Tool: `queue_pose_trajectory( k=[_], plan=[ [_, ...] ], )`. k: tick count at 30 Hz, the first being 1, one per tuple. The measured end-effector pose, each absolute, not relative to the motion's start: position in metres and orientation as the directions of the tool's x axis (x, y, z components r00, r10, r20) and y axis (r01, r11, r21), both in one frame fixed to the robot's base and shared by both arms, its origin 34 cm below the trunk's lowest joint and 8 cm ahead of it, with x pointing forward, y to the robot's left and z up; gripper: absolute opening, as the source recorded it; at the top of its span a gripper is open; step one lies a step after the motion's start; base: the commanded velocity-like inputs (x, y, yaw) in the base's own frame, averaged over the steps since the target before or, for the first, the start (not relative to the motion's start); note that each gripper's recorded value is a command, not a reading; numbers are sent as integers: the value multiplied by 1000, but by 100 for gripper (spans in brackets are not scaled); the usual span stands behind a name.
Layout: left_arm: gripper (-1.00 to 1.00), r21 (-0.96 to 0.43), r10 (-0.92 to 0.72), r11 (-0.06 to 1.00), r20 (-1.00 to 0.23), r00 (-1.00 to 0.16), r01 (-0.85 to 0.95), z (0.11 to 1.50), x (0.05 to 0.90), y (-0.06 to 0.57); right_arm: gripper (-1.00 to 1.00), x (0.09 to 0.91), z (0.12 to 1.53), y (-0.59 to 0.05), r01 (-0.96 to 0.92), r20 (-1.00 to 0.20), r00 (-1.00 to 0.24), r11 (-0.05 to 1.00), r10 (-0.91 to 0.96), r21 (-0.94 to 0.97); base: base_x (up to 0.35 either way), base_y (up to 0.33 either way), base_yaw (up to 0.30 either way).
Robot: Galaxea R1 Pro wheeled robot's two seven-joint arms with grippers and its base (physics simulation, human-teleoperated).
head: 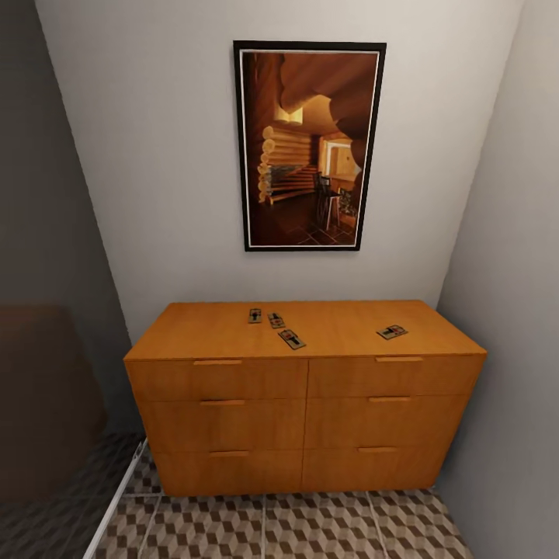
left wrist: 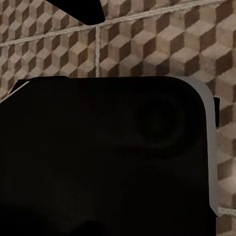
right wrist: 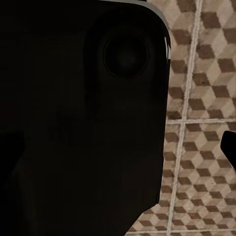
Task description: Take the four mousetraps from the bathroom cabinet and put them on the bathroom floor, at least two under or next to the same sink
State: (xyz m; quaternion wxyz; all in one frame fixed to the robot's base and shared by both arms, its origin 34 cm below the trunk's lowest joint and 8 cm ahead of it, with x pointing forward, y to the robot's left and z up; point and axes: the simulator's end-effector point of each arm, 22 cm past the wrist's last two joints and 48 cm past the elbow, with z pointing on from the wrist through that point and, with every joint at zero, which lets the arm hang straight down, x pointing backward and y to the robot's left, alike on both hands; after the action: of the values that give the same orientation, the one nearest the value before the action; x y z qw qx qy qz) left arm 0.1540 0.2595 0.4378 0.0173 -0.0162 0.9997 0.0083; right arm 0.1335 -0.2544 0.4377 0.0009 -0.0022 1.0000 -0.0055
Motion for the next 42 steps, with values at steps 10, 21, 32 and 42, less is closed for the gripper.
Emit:
queue_pose_trajectory(
  k=[10,21,32,42],
  plan=[
    [100,18,-31,999,-36,-999,-31,438,154,261,100,133,438,-254,-5,-1,-1000,1000,-5,-10,0,0,2],
    [100,18,-27,999,-40,-999,-28,438,156,261,100,132,438,-253,-12,6,-1000,1000,-12,-4,0,0,0],
    [100,19,-25,999,-45,-999,-26,438,159,262,100,131,438,-254,-17,10,-1000,1000,-17,-3,0,0,0],
    [100,18,-25,999,-109,-994,-28,440,190,262,100,131,438,-259,-19,9,-1000,1000,-19,-9,0,0,0]
  ],
)
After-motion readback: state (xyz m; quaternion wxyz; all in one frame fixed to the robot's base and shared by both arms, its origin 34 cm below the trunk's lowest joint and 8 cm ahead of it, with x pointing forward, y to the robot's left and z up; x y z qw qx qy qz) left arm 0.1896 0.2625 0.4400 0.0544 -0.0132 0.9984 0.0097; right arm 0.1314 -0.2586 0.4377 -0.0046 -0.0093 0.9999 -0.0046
